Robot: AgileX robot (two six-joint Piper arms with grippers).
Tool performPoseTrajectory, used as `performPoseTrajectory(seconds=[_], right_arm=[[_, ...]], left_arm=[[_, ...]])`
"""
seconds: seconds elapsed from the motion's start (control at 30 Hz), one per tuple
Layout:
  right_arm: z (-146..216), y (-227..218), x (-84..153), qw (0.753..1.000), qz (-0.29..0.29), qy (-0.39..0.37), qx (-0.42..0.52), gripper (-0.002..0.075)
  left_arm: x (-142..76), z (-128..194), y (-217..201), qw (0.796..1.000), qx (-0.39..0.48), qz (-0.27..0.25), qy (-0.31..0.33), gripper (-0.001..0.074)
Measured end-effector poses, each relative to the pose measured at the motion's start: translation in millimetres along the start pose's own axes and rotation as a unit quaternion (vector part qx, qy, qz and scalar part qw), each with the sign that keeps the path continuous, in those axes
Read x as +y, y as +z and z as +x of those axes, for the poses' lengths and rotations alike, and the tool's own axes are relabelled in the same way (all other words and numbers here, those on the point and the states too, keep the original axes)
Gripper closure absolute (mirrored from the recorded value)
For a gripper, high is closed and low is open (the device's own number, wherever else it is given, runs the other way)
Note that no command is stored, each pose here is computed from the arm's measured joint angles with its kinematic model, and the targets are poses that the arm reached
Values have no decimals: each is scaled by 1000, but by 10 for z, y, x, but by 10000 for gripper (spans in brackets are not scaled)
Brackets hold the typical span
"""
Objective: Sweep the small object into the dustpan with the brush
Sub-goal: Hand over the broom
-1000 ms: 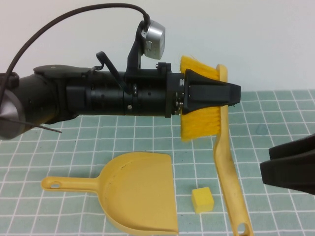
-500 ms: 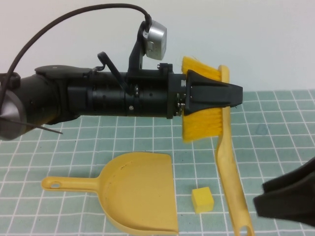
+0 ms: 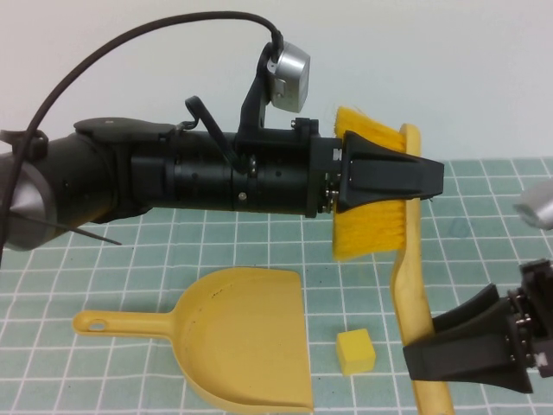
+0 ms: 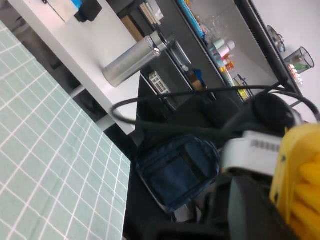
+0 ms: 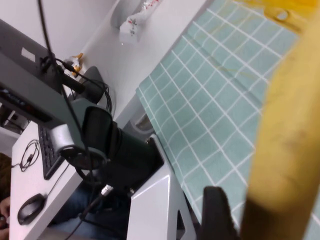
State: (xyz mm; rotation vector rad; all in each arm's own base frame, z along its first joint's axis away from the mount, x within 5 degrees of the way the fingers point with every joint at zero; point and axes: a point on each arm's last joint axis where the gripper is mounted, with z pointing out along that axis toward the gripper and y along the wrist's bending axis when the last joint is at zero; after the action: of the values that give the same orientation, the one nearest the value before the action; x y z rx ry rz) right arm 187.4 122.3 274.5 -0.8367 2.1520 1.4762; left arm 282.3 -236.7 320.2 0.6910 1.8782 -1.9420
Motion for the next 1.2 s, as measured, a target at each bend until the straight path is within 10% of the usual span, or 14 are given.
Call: performPoseTrajectory(seconds=[0.8,1.0,1.2], right_arm=[[115,111,-149,999,-25,29,-1,296],[106,112,-124,999,-38,-11,-7,550],[100,113,-130,999,-34,-20,-10,563]], left_arm=[[-216,-225,24,999,-9,14,50,585],[-183,-242,24,999,-18,-5,33,585],[-170,-243,25,1000,-16,-14,-4,460]])
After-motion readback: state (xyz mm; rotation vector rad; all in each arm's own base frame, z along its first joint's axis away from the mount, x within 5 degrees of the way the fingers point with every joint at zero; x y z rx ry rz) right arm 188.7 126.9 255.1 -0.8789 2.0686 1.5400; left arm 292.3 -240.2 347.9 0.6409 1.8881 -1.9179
